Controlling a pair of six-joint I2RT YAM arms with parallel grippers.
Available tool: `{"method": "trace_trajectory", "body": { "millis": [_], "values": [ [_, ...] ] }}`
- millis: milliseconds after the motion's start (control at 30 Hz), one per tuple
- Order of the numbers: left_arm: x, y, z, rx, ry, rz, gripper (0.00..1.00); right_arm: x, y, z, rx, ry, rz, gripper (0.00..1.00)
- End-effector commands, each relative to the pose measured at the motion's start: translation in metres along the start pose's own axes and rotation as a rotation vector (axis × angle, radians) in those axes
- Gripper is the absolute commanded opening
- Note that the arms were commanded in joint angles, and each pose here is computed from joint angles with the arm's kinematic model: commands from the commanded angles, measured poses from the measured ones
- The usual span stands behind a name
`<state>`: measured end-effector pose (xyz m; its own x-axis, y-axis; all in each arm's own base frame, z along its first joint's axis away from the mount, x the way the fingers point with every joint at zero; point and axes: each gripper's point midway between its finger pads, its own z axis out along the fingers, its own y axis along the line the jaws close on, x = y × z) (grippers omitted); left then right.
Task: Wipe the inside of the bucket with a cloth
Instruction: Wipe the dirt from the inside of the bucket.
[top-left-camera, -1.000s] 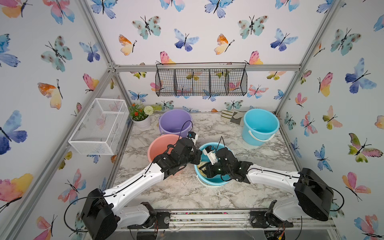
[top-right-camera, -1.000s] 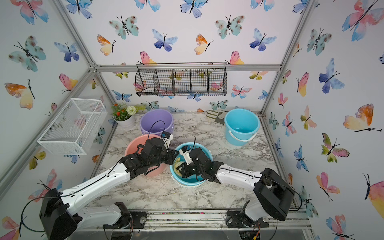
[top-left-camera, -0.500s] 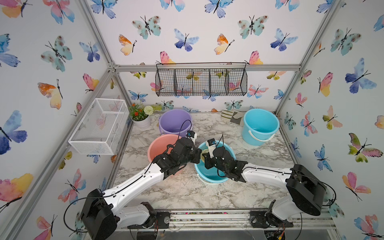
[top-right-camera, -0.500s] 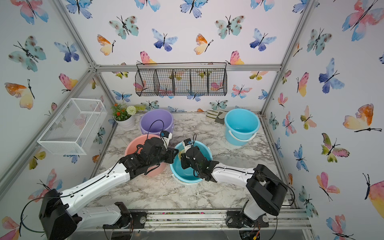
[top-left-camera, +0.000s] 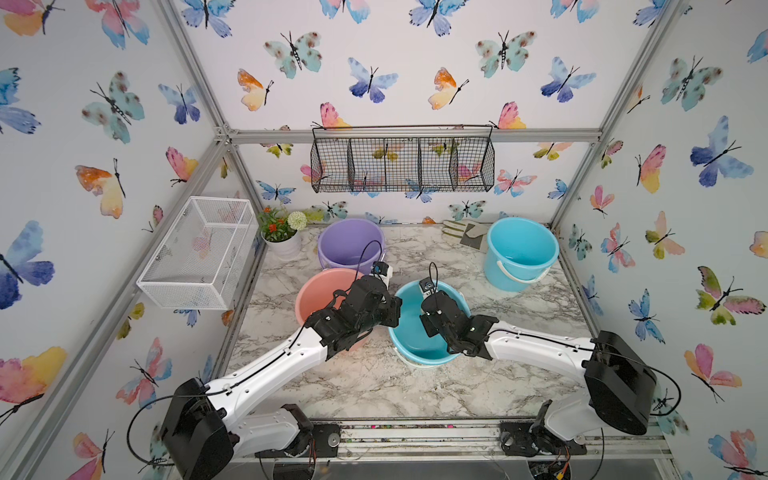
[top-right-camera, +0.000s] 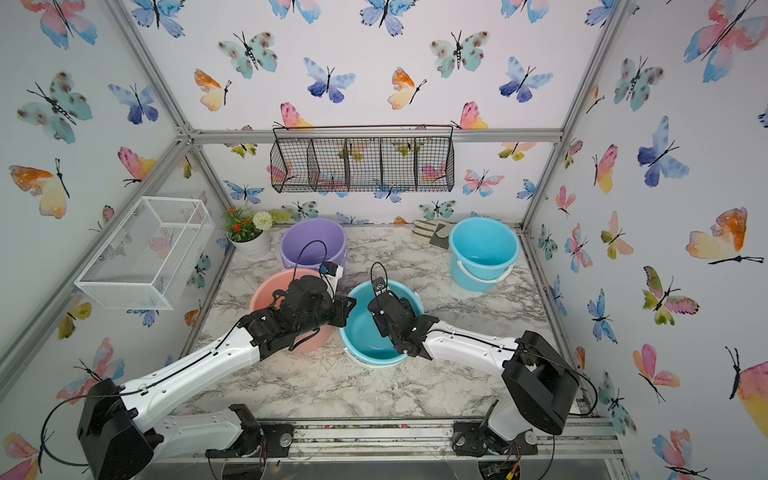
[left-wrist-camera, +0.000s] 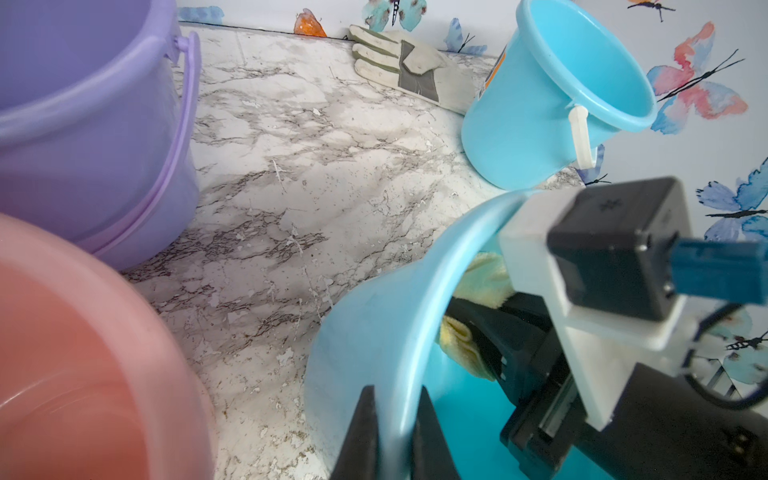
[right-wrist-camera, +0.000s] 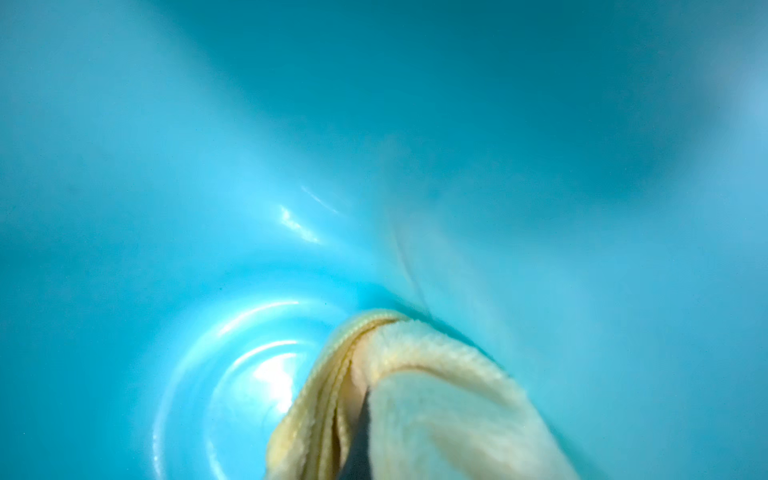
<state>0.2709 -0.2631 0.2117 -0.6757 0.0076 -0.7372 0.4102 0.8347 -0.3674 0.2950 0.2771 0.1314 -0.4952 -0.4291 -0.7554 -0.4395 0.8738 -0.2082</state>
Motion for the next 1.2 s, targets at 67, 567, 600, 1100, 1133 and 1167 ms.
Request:
{"method": "trace_trajectory", "body": {
  "millis": [67,567,600,1100,1133,1167],
  "values": [
    [0.003,-0.005,-0.004,0.026,0.01,0.014,0.0,0.039,-0.005,-0.022,-0.064,0.189,-0.117,0.02],
    [-0.004,-0.011,-0.001,0.038,0.008,0.021,0.0,0.106,0.046,-0.077,-0.44,0.646,-0.079,0.02],
    [-0.004,-0.011,-0.002,0.038,0.007,0.023,0.0,0.112,0.048,-0.078,-0.44,0.694,-0.071,0.02],
    [-0.005,-0.012,-0.007,0.046,0.003,0.02,0.0,0.066,0.134,-0.076,-0.861,0.603,0.158,0.02],
    [-0.004,-0.012,-0.008,0.045,0.005,0.02,0.0,0.061,0.138,-0.074,-0.875,0.576,0.185,0.02],
    [-0.005,-0.012,-0.008,0.044,0.002,0.02,0.0,0.053,0.141,-0.071,-0.884,0.536,0.215,0.02]
  ]
}}
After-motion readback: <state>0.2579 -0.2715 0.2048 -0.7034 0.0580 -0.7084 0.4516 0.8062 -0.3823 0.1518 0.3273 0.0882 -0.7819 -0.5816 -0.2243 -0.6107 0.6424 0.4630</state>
